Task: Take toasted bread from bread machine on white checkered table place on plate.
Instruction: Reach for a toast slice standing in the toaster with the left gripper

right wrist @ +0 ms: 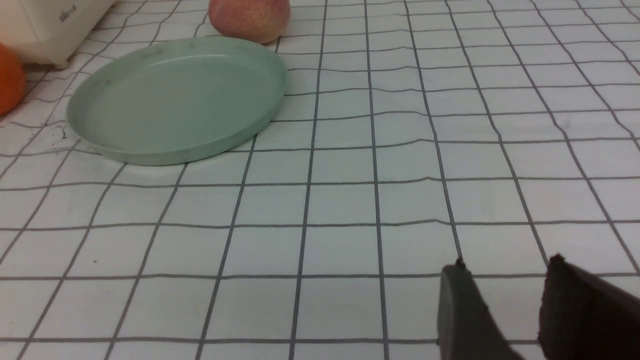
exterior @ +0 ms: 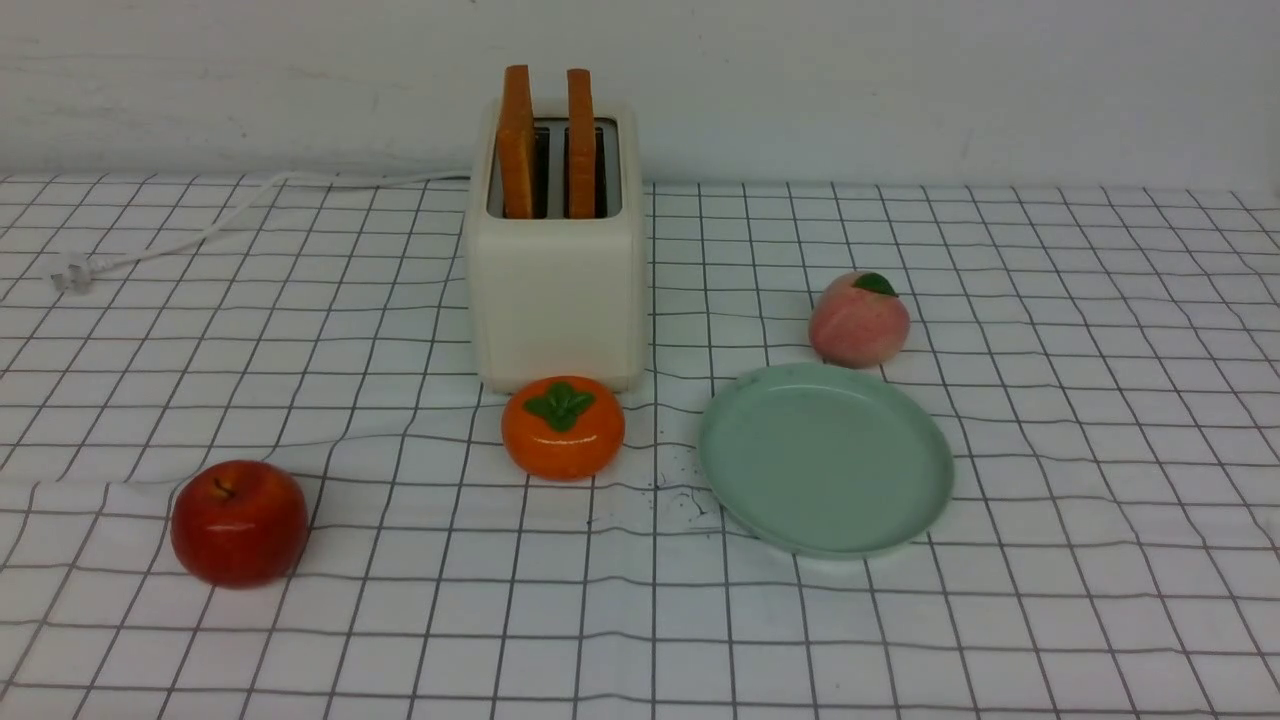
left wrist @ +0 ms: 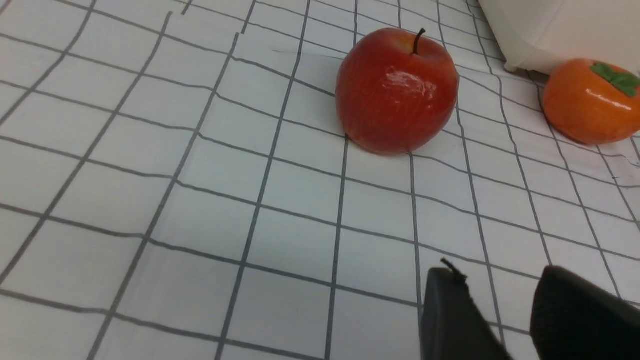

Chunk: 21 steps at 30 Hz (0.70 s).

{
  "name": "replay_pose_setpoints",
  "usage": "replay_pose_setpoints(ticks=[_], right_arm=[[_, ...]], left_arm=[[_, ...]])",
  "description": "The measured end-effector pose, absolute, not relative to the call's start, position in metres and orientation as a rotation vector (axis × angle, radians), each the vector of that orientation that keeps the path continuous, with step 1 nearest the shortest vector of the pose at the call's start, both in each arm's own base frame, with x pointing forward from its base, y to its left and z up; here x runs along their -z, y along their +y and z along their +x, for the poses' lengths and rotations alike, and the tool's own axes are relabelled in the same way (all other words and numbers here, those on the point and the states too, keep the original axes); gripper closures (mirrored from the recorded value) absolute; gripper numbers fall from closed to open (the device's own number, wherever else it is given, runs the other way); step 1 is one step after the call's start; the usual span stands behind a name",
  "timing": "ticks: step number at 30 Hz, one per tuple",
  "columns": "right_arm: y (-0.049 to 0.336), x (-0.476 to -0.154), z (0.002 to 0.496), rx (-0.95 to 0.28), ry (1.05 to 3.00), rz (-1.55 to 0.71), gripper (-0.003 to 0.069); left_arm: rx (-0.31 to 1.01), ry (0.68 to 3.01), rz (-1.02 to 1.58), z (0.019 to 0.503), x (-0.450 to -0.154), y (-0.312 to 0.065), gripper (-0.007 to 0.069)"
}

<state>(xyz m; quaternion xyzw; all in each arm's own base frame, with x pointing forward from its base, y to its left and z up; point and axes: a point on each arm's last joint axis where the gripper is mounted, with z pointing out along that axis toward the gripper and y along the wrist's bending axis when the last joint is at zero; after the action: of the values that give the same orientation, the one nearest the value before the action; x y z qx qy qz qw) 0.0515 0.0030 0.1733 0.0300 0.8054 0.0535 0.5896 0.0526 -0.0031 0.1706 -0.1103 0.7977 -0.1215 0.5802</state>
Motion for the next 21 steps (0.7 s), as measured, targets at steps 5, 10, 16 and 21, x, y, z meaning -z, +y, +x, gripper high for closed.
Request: replay_pose_setpoints(ticks=[5,10,16,21], right_arm=[[0.003,-0.173,0.051,-0.124,1.875,0.07,0.0418],[0.003,-0.173,0.051,-0.124,1.875,0.07,0.0418],[0.003,-0.173,0.051,-0.124,1.875,0.07,0.0418],[0.003,-0.173,0.051,-0.124,1.875,0.07,0.0418]], left_arm=[[0.404,1.754,-0.315,0.055,-0.18,-0.006,0.0386],[0.462,1.659,-0.34,0.056,-0.188,-0.007,0.0386],[0.474,1.616,-0.342,0.056,-0.192,-0.006,0.0386],[0.56,1.531,-0.408,0.056,-0.199,-0.006,0.0386]])
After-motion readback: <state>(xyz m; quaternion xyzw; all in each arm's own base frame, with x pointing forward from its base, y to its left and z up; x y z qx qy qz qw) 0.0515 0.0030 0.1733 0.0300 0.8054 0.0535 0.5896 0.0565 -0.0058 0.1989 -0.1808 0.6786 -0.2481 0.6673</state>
